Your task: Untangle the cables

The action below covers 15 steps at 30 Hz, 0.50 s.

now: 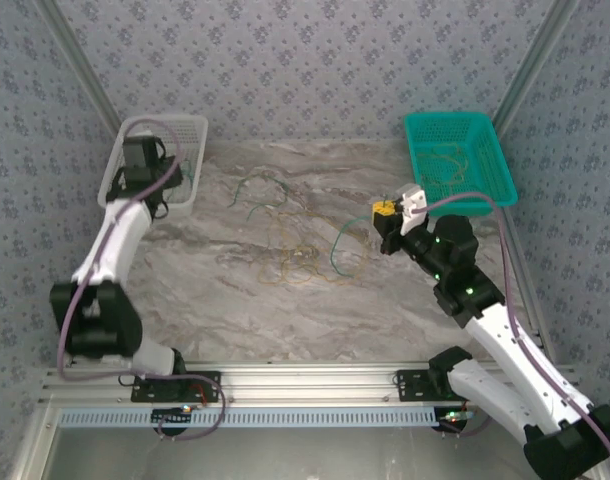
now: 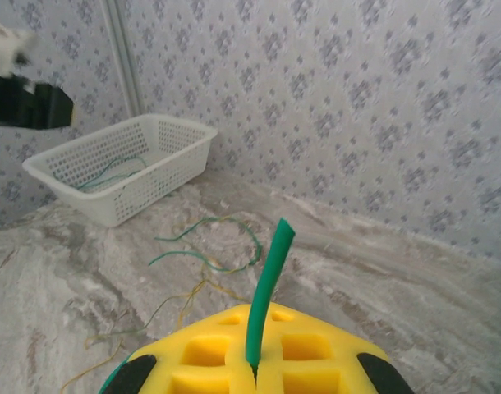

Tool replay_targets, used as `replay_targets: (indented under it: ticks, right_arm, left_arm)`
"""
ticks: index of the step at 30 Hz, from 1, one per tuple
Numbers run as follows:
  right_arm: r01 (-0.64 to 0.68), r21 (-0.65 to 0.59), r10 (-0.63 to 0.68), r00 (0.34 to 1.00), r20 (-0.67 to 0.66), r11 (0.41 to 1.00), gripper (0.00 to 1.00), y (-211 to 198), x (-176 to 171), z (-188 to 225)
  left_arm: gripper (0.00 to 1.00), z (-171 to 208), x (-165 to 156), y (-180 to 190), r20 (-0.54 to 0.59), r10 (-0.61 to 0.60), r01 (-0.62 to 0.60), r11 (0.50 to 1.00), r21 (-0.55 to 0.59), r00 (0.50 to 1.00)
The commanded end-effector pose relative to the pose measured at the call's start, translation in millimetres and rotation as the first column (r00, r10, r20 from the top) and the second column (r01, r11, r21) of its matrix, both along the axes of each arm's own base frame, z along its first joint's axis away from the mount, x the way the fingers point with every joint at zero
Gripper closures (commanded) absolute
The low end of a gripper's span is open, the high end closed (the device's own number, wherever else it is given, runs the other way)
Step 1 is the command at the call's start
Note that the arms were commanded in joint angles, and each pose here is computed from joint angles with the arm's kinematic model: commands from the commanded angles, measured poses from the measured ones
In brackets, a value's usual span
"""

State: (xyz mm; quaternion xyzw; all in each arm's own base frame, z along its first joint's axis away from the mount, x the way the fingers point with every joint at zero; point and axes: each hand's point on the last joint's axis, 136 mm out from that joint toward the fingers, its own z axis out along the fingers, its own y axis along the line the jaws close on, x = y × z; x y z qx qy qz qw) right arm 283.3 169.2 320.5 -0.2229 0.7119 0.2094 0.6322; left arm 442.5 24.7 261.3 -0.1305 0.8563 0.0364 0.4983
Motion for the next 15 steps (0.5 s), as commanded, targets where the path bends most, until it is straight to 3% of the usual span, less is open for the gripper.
replay_targets:
  ticks: [1, 4, 6, 11, 15]
  right_arm:
    - [-0.083, 0.070, 0.082, 0.997, 0.016, 0.994, 1.00, 18, 0, 23]
    - [-0.122, 0.094, 0.125, 0.992, -0.020, 0.988, 1.00, 31, 8, 19]
    - [-0.161, 0.109, 0.165, 0.986, -0.036, 0.981, 1.00, 43, 10, 17]
    - [-0.230, 0.140, 0.239, 0.970, -0.051, 0.963, 1.00, 69, 11, 20]
    - [-0.255, 0.147, 0.265, 0.963, -0.053, 0.956, 1.00, 83, 10, 25]
  left_arm:
    - [0.21, 45, -29, -89, 0.278, -0.325, 0.362, 0.928, -0.091, 0.904]
    - [0.11, 66, -78, -148, 0.475, -0.506, 0.626, 0.768, -0.131, 0.720]
    - [0.08, 73, -109, -184, 0.546, -0.605, 0.770, 0.626, -0.122, 0.579]
    - [0.03, 53, -164, -257, 0.480, -0.819, 0.928, 0.371, 0.028, 0.313]
    - [0.01, 36, -166, -282, 0.460, -0.855, 0.958, 0.285, 0.031, 0.239]
